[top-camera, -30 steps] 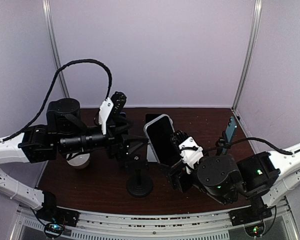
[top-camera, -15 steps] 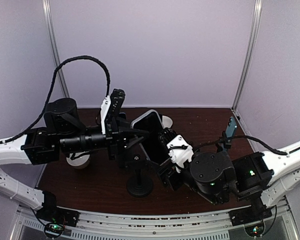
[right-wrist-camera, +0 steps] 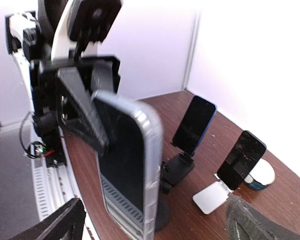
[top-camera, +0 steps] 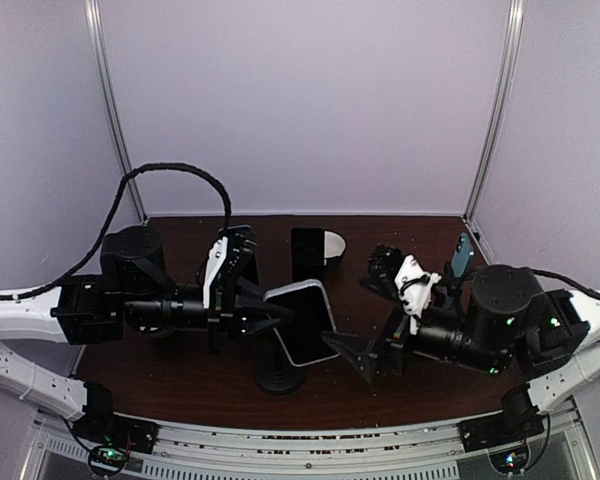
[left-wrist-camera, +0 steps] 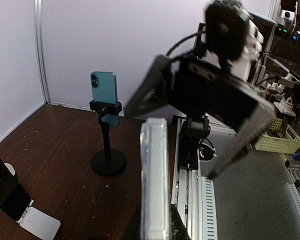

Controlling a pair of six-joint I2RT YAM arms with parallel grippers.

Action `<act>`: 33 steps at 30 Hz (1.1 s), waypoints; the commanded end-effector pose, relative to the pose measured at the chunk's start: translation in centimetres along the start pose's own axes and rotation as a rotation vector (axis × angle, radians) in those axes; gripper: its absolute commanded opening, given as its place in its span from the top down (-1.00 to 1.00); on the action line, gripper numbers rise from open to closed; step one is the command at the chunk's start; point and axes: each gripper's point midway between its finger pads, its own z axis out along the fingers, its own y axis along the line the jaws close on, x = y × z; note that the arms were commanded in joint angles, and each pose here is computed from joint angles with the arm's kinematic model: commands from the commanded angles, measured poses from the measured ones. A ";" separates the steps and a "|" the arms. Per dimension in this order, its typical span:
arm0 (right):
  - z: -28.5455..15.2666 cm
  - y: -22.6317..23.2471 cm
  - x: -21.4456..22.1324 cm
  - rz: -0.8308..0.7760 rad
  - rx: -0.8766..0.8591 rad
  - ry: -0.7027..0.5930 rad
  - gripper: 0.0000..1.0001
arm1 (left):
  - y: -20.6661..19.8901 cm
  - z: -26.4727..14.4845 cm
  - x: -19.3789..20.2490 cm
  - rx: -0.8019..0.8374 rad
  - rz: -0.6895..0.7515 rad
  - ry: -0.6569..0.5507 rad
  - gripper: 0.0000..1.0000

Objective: Place the phone on the phone stand

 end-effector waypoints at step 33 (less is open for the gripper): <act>7.5 2.6 -1.7 0.063 -0.391 -0.066 1.00 | 4.6 -4.2 8.4 -0.216 -0.010 0.069 -0.62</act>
